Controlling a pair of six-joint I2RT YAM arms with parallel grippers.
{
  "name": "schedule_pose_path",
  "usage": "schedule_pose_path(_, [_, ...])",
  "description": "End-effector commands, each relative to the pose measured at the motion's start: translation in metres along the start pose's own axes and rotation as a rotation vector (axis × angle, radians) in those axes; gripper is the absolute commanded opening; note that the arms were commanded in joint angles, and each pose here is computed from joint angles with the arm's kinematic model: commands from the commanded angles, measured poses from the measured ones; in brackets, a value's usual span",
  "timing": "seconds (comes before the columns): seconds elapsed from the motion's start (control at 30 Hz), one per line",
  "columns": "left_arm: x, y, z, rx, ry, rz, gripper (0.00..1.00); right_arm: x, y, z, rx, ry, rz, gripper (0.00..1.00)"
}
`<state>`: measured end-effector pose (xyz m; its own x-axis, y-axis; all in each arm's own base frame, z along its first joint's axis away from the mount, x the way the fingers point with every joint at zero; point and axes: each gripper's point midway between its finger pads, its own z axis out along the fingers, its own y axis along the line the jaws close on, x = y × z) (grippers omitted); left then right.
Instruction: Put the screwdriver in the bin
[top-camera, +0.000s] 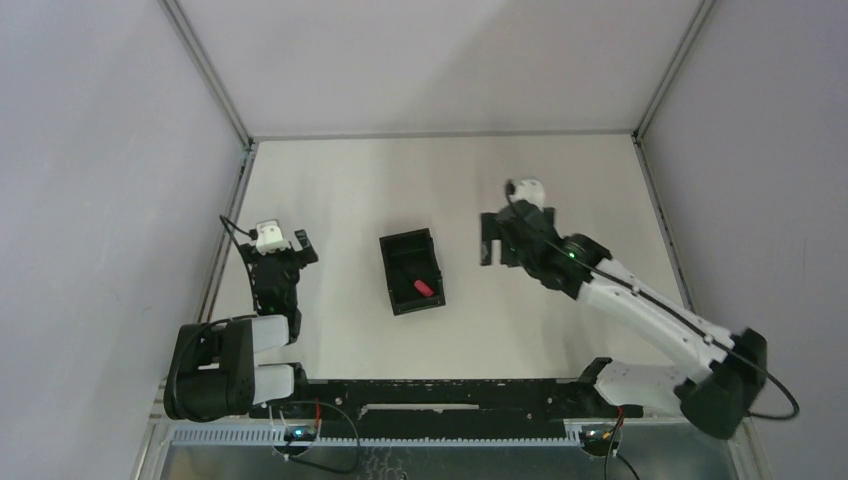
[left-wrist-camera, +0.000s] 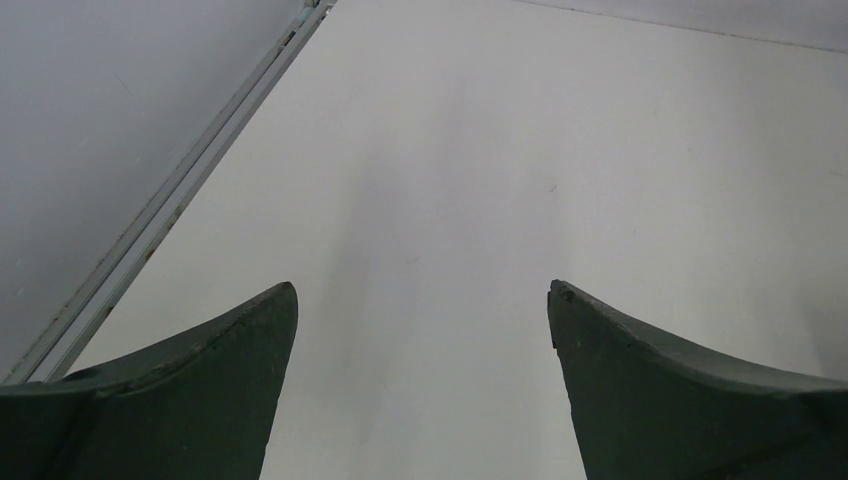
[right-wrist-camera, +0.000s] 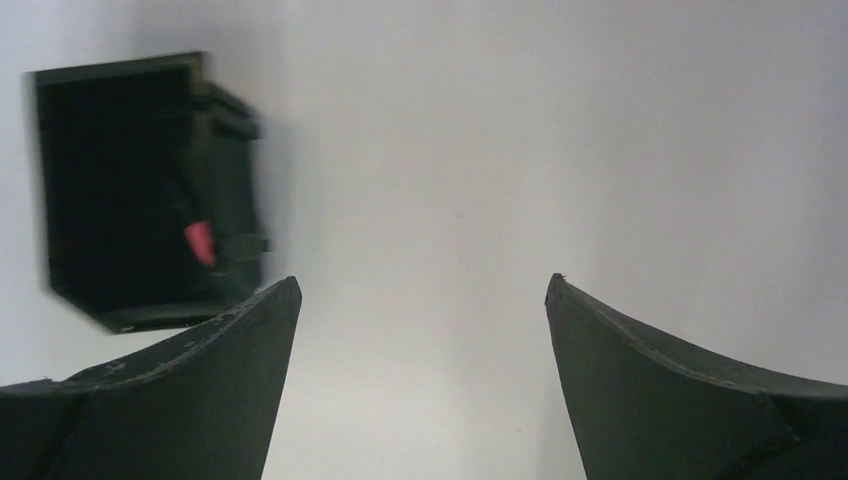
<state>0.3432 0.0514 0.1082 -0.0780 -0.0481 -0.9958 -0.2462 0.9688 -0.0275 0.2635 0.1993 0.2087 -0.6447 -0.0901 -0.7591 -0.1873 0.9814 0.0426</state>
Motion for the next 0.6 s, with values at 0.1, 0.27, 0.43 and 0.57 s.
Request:
schedule_pose_path(0.1, [-0.028, -0.002, 0.008, 0.000, -0.081, 0.001, 1.00, 0.028, -0.082, -0.004, 0.085, -0.190, 0.296, 1.00])
schedule_pose_path(0.27, [-0.028, -0.002, 0.008, 0.000, -0.081, 0.001, 1.00, 0.070, -0.131, -0.007, 0.216, -0.278, 0.454, 1.00])
schedule_pose_path(0.43, [-0.028, -0.002, 0.008, 0.000, -0.081, 0.001, 1.00, 0.098, -0.141, -0.003, 0.208, -0.311, 0.513, 1.00])
schedule_pose_path(0.57, [-0.029, -0.002, 0.008, 0.000, -0.082, 0.002, 1.00, 0.102, -0.139, -0.002, 0.176, -0.339, 0.529, 1.00])
